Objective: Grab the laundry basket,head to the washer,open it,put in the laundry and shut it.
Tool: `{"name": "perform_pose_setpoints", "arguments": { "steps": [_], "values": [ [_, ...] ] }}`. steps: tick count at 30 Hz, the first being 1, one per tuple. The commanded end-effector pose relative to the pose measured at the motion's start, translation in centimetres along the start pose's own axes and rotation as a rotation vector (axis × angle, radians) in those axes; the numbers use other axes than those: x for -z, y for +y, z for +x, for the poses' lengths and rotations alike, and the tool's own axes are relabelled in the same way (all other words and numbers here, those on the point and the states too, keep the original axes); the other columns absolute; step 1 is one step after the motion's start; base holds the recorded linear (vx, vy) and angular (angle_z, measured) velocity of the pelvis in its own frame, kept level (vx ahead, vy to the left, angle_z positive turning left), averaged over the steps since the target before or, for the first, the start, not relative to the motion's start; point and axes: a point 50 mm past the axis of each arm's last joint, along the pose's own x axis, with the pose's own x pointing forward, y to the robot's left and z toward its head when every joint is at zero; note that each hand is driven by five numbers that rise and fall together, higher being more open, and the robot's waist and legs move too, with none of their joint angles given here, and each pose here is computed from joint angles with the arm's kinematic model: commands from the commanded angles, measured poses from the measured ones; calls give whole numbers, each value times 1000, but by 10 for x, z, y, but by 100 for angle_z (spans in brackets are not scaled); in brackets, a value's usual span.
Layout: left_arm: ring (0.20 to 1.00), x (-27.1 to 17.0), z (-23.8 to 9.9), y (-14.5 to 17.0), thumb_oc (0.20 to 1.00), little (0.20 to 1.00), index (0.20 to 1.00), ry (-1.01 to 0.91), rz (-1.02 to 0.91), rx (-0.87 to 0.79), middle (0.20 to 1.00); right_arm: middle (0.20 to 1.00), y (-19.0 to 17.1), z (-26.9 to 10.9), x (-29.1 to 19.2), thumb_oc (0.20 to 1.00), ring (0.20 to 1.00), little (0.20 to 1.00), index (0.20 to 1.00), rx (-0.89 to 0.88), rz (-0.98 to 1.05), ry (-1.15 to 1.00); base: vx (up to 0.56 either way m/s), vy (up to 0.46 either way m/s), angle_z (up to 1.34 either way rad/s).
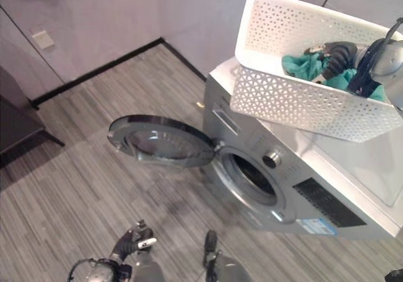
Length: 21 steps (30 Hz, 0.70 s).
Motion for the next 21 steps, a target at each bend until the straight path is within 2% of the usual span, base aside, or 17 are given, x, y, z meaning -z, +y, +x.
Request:
{"name": "perform_pose_setpoints", "arguments": {
  "steps": [1,6,17,21],
  "values": [
    [1000,-35,5,8,1000,1000,1000,-139,31,30,1000,1000,1,-18,30,1000,1000,1000,1000,-45,-67,126,-19,-3,5],
    [1000,-40,4,18,1000,1000,1000,-159,-5,8,1000,1000,21,-26,64,1000,1000,1000,1000,-197,-211,309,-10,4,3],
    [1000,-40,3,18,1000,1000,1000,-165,-106,2,1000,1000,-1,-59,116,1000,1000,1000,1000,-119,-229,596,-3,4,3],
    [1000,-41,3,13,1000,1000,1000,-172,-118,18,1000,1000,1,-54,111,1000,1000,1000,1000,-129,-222,565,-14,4,-4]
  ]
}}
